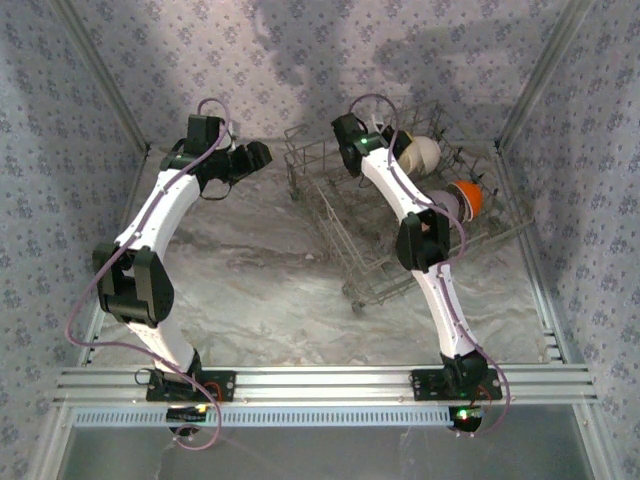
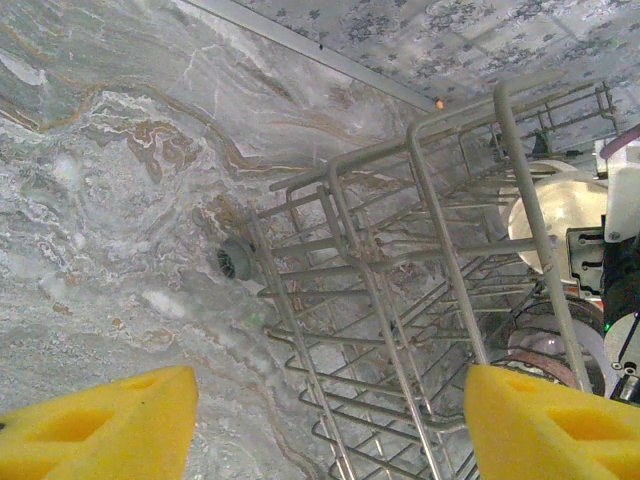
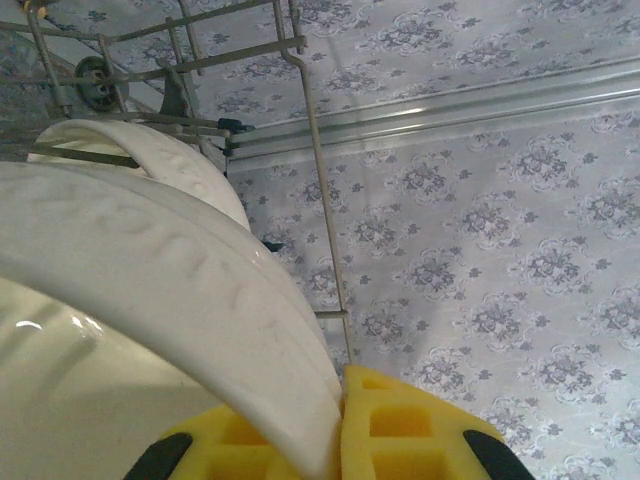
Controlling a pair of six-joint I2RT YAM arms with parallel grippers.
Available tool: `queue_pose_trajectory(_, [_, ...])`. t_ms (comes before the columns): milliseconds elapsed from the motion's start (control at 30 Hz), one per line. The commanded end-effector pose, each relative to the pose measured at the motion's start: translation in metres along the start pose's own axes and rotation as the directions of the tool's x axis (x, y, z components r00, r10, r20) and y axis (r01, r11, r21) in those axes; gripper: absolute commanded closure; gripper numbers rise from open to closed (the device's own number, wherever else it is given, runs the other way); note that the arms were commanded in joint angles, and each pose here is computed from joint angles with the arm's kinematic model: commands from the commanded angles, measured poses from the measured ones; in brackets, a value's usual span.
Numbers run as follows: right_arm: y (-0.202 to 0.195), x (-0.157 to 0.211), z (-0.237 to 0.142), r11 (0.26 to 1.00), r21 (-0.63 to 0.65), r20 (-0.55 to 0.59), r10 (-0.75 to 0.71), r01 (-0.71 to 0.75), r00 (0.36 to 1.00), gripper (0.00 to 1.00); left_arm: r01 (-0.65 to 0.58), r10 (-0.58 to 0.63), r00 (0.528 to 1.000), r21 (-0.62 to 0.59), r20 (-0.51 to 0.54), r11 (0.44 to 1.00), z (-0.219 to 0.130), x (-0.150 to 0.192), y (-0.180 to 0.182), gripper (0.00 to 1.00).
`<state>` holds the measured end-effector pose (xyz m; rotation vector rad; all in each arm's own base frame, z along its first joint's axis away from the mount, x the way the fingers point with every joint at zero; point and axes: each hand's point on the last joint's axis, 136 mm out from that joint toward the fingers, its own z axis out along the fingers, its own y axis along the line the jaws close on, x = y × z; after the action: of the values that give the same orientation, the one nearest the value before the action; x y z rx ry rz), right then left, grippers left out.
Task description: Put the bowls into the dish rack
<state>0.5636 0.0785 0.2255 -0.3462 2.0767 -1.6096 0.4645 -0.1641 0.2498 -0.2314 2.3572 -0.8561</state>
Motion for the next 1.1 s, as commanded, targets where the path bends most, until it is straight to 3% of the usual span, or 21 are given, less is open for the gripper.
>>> queue_pose_trajectory(0, [0.0, -0.005, -0.003, 0.999, 0.037, 0.0, -0.009, 0.009, 1.0, 1.0, -0.023, 0.023, 1.0, 0.017, -0.003, 1.0, -0.01, 0.003, -0.004, 0.29])
queue_pose_trajectory(567, [-0.009, -0.003, 0.004, 0.999, 0.054, -0.017, 0.004, -0.003, 1.0, 0.99, -0.022, 0.022, 1.0, 0.017, 0.003, 1.0, -0.01, 0.002, -0.002, 0.29])
queue_pose_trajectory(1067, [-0.013, 0.009, 0.004, 0.998, 0.06, -0.038, 0.038, -0.035, 0.999, 1.0, -0.121, 0.123, 0.99, -0.031, 0.071, 0.992, 0.022, -0.045, -0.002, 0.12])
